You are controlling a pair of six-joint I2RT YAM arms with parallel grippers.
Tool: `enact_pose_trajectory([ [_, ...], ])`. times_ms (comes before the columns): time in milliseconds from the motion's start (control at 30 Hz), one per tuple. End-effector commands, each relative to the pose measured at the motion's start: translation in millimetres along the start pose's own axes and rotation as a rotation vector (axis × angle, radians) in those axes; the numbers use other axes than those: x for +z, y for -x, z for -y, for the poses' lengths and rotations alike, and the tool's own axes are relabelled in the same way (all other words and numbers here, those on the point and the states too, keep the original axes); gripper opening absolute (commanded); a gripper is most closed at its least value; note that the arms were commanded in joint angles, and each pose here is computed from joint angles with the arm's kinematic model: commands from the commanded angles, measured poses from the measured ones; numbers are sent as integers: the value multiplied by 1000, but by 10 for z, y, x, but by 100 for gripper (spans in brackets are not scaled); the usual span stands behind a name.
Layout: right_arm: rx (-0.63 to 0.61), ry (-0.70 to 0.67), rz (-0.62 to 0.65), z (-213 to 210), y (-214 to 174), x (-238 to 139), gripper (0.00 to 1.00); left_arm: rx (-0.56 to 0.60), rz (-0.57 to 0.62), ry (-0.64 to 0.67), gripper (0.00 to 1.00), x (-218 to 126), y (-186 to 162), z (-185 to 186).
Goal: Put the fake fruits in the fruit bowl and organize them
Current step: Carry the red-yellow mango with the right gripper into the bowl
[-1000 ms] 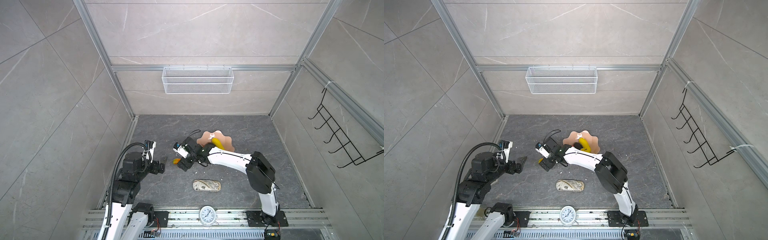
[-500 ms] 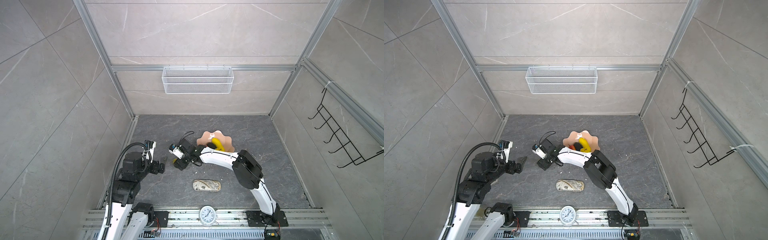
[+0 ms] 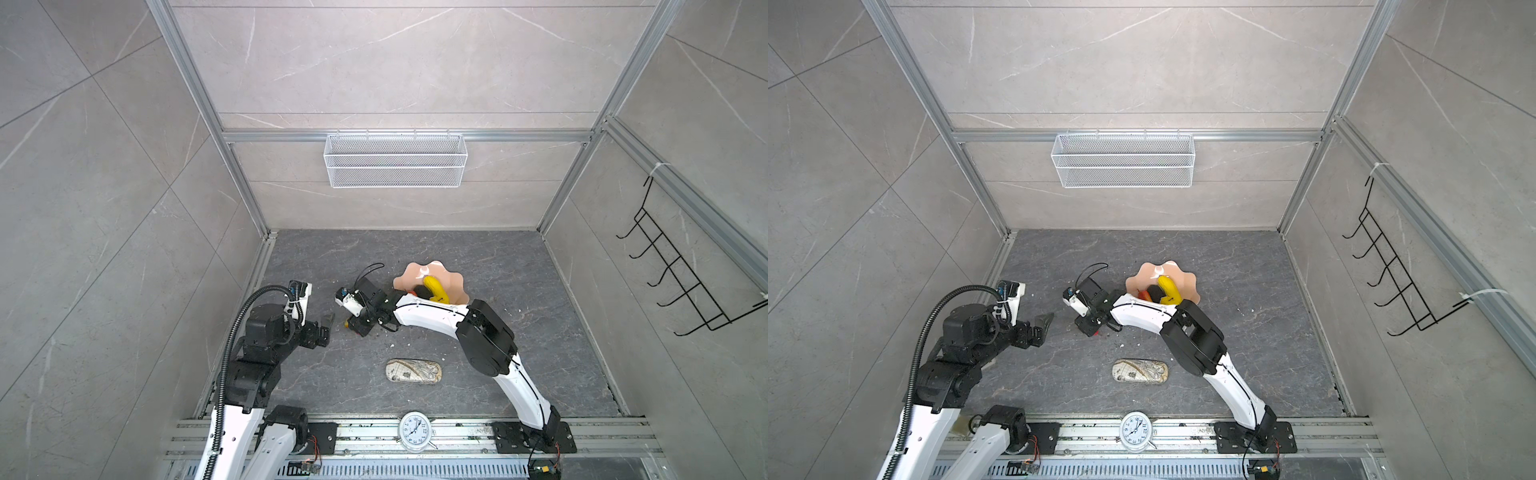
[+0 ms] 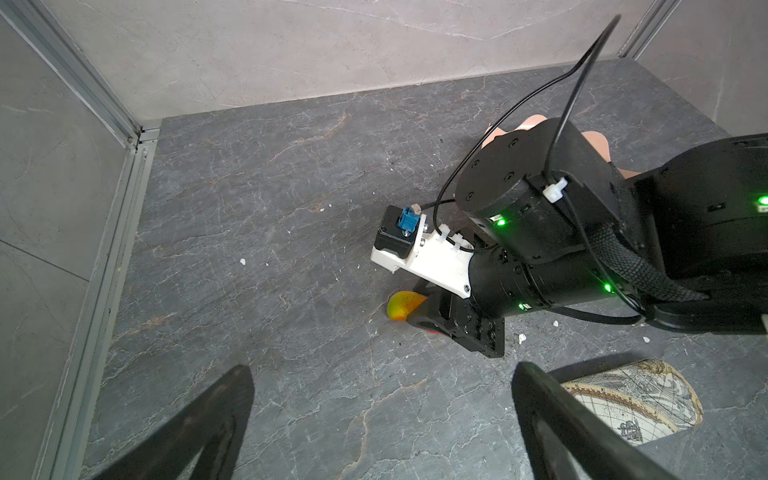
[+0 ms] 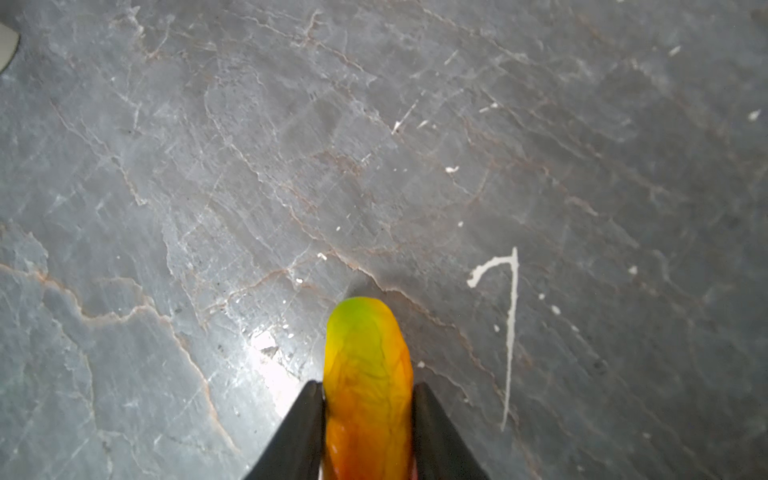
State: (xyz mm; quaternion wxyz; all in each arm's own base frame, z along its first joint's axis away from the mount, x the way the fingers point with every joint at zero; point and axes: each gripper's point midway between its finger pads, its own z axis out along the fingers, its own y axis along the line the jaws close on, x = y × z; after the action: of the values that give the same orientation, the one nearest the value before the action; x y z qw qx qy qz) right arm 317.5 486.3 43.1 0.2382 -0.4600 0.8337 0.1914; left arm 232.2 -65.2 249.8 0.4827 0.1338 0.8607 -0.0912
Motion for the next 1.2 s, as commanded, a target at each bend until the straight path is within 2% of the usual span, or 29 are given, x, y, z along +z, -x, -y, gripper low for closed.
enact_pose_trajectory([
  [0, -12, -8, 12, -15, 89, -81, 26, 28, 45, -16, 100, -36, 116, 28],
  [233, -34, -22, 27, 3, 160, -286, 13, 28, 45, -15, 100, -41, 112, 27],
  [467, -5, -33, 130, 200, 393, -875, 8, 28, 46, -14, 100, -44, 112, 27],
  [633, 64, -141, 179, 768, 367, -1340, 7, 28, 47, -14, 100, -47, 111, 27],
  [833, 202, -341, 170, 1665, -11, -1776, 6, 28, 50, -14, 100, -55, 115, 28],
  [1000, 306, -439, 148, 2193, -401, -1979, 6, 28, 50, -14, 100, -55, 114, 27],
  [1167, 390, -502, 113, 2503, -719, -2079, 5, 26, 46, -13, 100, -46, 110, 25],
])
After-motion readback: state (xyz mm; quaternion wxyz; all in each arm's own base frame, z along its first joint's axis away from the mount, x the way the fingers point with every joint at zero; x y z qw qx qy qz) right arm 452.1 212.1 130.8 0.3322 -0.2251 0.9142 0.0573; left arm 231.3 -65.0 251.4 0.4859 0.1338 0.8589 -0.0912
